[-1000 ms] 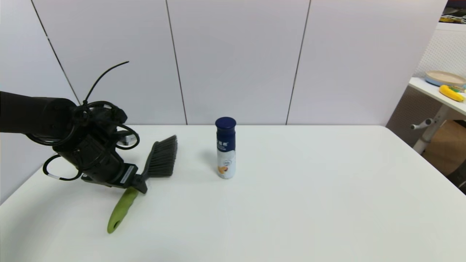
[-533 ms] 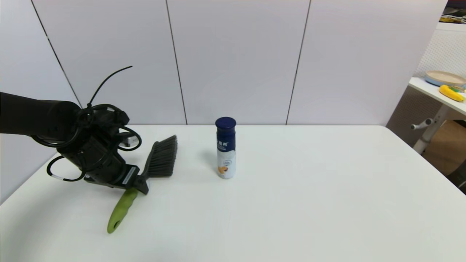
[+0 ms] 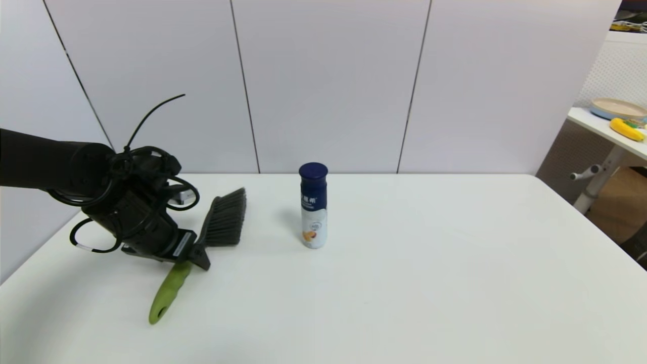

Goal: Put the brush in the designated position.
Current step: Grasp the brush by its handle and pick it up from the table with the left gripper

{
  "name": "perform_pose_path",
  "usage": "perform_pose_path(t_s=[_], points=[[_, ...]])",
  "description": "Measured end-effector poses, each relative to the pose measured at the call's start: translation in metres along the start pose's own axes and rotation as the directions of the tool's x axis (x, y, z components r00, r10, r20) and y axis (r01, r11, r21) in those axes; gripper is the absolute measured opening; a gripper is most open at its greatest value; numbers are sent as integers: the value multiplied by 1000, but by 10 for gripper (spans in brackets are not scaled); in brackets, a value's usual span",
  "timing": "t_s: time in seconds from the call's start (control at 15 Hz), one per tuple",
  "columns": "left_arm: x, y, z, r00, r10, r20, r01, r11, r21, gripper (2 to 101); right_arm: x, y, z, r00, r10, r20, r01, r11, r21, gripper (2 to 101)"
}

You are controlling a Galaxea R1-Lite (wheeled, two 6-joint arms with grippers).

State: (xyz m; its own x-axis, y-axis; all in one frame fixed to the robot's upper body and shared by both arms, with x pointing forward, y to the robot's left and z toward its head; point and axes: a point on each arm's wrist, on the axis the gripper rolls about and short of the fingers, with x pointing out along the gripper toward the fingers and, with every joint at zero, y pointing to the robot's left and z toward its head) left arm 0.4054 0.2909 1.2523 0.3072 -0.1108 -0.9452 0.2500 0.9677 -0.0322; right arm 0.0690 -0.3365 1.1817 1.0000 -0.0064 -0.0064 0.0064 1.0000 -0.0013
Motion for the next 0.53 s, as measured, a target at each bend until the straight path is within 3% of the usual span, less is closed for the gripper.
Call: perform_pose_path(t_s=[0.53], points=[[1, 0, -1, 1000, -1, -6, 1, 1000, 3, 979, 0, 0, 0, 1000, 0, 0, 0, 1000, 0, 971]])
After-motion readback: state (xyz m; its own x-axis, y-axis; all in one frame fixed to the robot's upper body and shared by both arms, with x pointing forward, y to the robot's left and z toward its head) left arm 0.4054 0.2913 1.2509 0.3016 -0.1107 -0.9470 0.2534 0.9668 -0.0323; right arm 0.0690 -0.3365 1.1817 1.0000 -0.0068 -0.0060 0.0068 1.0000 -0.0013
